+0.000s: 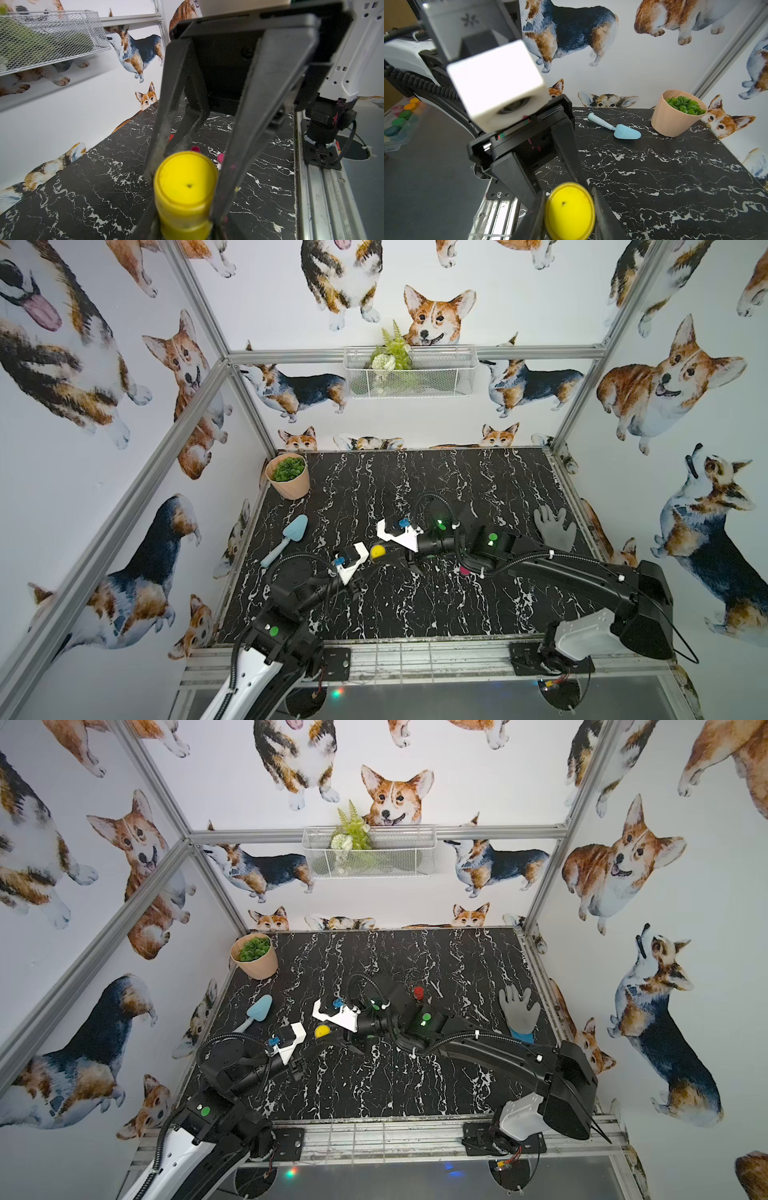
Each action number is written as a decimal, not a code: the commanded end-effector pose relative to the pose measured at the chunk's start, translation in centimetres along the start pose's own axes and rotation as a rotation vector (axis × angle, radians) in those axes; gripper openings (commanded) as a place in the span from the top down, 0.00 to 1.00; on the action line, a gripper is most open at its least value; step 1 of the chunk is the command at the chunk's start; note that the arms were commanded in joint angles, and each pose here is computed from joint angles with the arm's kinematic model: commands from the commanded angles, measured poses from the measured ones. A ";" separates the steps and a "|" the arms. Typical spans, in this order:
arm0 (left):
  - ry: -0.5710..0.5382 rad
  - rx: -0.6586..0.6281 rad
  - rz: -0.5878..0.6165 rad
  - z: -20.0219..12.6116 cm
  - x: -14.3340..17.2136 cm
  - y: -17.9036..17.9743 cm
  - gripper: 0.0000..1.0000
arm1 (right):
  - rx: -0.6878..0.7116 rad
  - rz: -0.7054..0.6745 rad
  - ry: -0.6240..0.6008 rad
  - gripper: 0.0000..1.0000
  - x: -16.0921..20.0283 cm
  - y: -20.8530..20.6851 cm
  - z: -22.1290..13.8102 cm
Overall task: Close the paint jar lid
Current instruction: Screw the lid onto the paint jar.
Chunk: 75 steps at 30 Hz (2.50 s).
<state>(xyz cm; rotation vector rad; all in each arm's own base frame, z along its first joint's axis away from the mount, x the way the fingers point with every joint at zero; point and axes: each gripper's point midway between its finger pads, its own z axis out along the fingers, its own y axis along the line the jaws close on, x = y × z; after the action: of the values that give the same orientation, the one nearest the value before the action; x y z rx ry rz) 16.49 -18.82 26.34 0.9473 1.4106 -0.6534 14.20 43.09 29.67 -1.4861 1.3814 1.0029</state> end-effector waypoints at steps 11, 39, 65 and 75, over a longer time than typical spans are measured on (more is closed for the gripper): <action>-0.043 -0.191 0.091 -1.3 -1.3 2.8 0.69 | 0.184 0.041 0.051 0.64 1.2 -1.4 3.3; -0.039 -0.504 0.120 -4.0 -1.8 7.3 0.69 | 0.488 0.382 -0.025 0.56 2.1 -5.8 8.7; 0.031 -0.002 0.026 0.5 0.2 0.4 0.69 | 0.061 -0.166 0.094 0.36 1.9 0.1 -2.5; 0.073 0.038 0.048 0.5 1.0 -0.3 0.69 | -0.127 -0.218 0.206 0.44 2.4 0.6 -2.9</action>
<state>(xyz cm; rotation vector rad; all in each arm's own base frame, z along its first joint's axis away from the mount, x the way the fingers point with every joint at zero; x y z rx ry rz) 17.06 -19.05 24.85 1.0004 1.4766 -0.6243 15.15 40.19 29.59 -1.6724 1.3036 0.8288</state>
